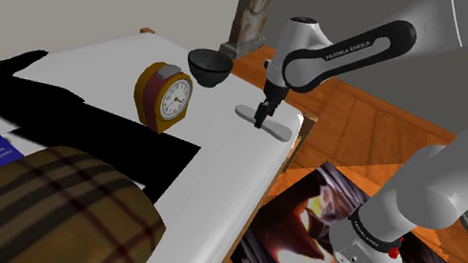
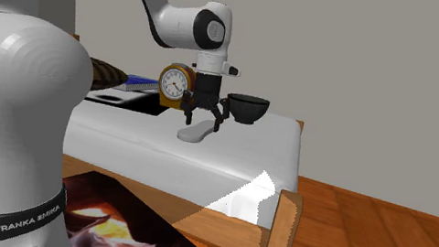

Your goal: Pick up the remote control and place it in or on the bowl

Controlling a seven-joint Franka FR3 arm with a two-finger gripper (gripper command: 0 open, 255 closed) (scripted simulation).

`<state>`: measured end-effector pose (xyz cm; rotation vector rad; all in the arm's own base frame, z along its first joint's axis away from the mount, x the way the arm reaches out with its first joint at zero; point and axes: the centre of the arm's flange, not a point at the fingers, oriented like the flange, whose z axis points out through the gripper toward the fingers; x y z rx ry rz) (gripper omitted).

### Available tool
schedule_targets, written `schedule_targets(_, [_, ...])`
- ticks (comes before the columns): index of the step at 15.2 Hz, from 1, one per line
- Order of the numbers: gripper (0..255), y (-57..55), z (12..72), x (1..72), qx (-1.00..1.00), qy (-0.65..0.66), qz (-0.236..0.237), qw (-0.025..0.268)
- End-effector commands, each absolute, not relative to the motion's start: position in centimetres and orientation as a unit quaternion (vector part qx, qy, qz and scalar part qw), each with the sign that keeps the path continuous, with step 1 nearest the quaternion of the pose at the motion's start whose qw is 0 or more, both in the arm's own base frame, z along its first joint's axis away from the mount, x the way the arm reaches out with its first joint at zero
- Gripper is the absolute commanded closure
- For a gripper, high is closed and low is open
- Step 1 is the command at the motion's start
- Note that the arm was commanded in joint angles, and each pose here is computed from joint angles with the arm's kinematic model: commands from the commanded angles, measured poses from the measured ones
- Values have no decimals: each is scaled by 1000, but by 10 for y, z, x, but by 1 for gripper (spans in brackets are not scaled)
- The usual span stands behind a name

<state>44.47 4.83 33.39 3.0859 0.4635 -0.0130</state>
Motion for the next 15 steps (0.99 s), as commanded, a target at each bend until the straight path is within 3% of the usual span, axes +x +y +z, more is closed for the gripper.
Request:
schedule_targets(1, [0,48,330,444,989,149,-4,11])
schedule_targets(7, [0,48,330,444,989,149,-4,11])
schedule_targets(8, [255,48,330,444,989,149,-4,11])
schedule_targets(15, [255,48,331,444,989,149,-4,11])
